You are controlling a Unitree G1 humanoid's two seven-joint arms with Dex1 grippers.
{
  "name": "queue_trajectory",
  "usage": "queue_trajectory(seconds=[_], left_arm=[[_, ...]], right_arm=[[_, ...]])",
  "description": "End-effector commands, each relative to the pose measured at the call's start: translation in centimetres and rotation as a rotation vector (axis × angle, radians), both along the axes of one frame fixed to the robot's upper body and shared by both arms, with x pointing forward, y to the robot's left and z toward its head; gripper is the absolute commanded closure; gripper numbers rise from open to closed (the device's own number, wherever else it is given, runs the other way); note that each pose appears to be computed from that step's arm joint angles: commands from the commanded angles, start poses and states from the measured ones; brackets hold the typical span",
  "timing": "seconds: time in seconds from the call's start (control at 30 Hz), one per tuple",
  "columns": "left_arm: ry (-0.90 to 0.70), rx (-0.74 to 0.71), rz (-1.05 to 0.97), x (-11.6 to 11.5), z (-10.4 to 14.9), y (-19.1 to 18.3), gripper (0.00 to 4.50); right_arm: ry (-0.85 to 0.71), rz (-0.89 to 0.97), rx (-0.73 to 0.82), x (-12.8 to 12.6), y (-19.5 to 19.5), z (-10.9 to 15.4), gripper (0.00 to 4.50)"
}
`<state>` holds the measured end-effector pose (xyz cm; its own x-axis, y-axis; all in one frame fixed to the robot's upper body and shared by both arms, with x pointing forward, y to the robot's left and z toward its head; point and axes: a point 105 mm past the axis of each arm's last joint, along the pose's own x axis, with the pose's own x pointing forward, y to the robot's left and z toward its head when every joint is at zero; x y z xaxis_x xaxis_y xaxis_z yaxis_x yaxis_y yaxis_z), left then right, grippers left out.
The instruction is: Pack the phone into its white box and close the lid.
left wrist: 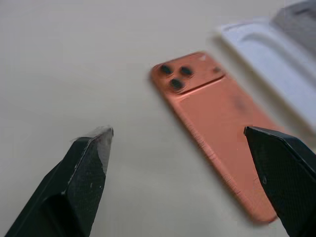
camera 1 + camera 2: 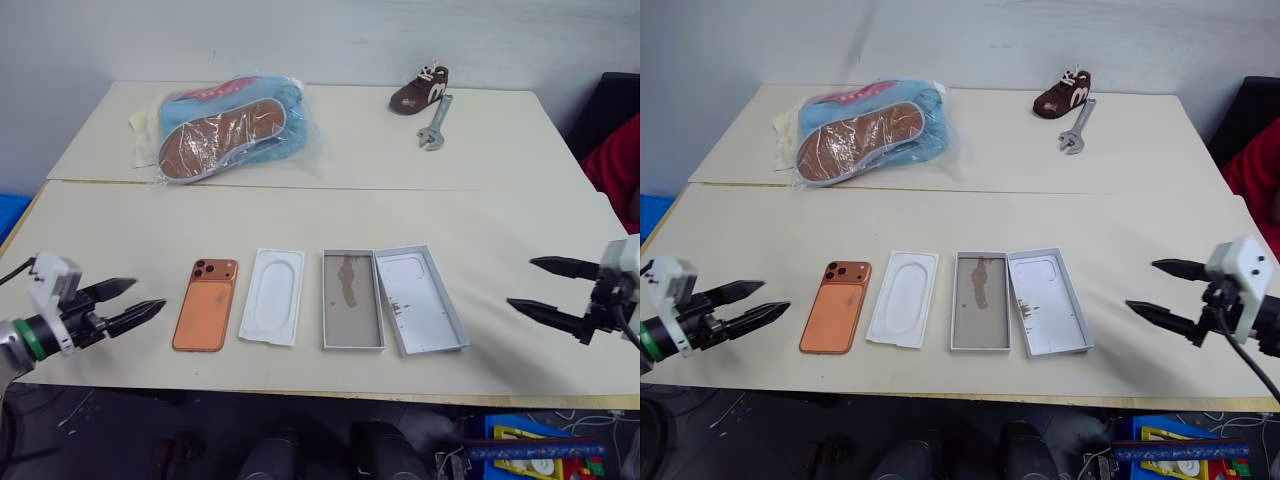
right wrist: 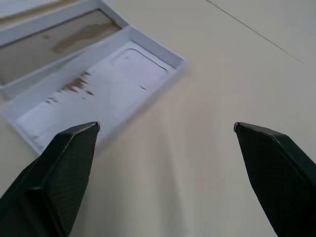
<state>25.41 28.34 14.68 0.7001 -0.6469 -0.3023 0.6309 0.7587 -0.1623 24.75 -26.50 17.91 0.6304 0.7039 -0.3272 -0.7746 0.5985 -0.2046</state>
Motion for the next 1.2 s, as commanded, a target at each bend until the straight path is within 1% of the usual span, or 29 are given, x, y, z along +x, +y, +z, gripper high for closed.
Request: queue_trajectory(seconds=[0.03, 0.13, 0.23, 0.27, 0.37, 0.4, 0.47, 0.5, 0.6, 0.73, 0.9, 0.97, 1.0, 1.17, 1.2], left_arm=[[0.131, -0.064, -0.16, -0.6, 0.6, -3.8, 0.0], [0.296, -0.098, -0.202, -0.4, -0.5, -5.8, 0.0], [0.377, -0.14, -0.194, 0.7, -1.0, -6.9, 0.0], [0.398, -0.151, -0.218, 0.7, -0.9, -7.3, 0.0], [0.46, -0.116, -0.238, 0.9, -1.9, -8.0, 0.59], [0.478, -0.101, -0.236, 1.0, -2.4, -8.2, 0.87], [0.52, -0.072, -0.226, 1.2, -3.1, -8.2, 1.58], [0.533, -0.08, -0.228, 1.4, -3.3, -8.5, 1.86], [0.552, -0.097, -0.227, 2.3, -3.8, -9.1, 1.86], [0.574, -0.089, -0.231, 2.7, -4.7, -9.5, 1.86], [0.612, -0.168, -0.215, 4.2, -5.7, -10.4, 1.86], [0.624, -0.191, -0.219, 4.5, -6.0, -10.8, 2.22], [0.628, -0.196, -0.223, 4.6, -6.2, -11.1, 2.47], [0.649, -0.204, -0.233, 4.5, -6.6, -11.6, 4.1], [0.655, -0.205, -0.227, 4.4, -6.8, -11.6, 4.35]], right_arm=[[-0.041, 0.14, 0.005, -0.8, 4.1, 1.0, 0.03], [-0.063, 0.229, 0.01, -1.3, 6.9, 1.2, 0.03], [-0.068, 0.294, 0.021, -1.7, 9.0, 1.1, 0.03], [-0.069, 0.311, 0.022, -1.8, 9.5, 1.0, 0.03], [-0.069, 0.339, 0.028, -2.1, 10.6, 0.7, 0.0], [-0.07, 0.343, 0.029, -2.1, 10.8, 0.7, 0.0], [-0.072, 0.346, 0.03, -2.2, 11.1, 0.5, 0.0], [-0.073, 0.346, 0.03, -2.3, 11.2, 0.5, 0.0], [-0.076, 0.338, 0.031, -2.4, 11.3, 0.4, 0.0], [-0.08, 0.325, 0.03, -2.5, 11.3, 0.3, 0.0], [-0.087, 0.318, 0.03, -2.3, 11.4, 0.3, 0.0], [-0.088, 0.317, 0.028, -2.4, 11.5, 0.2, 0.0], [-0.088, 0.317, 0.027, -2.4, 11.6, 0.2, 0.0], [-0.086, 0.316, 0.021, -2.6, 11.7, -0.1, 0.0], [-0.086, 0.315, 0.019, -2.6, 11.7, -0.1, 0.0]])
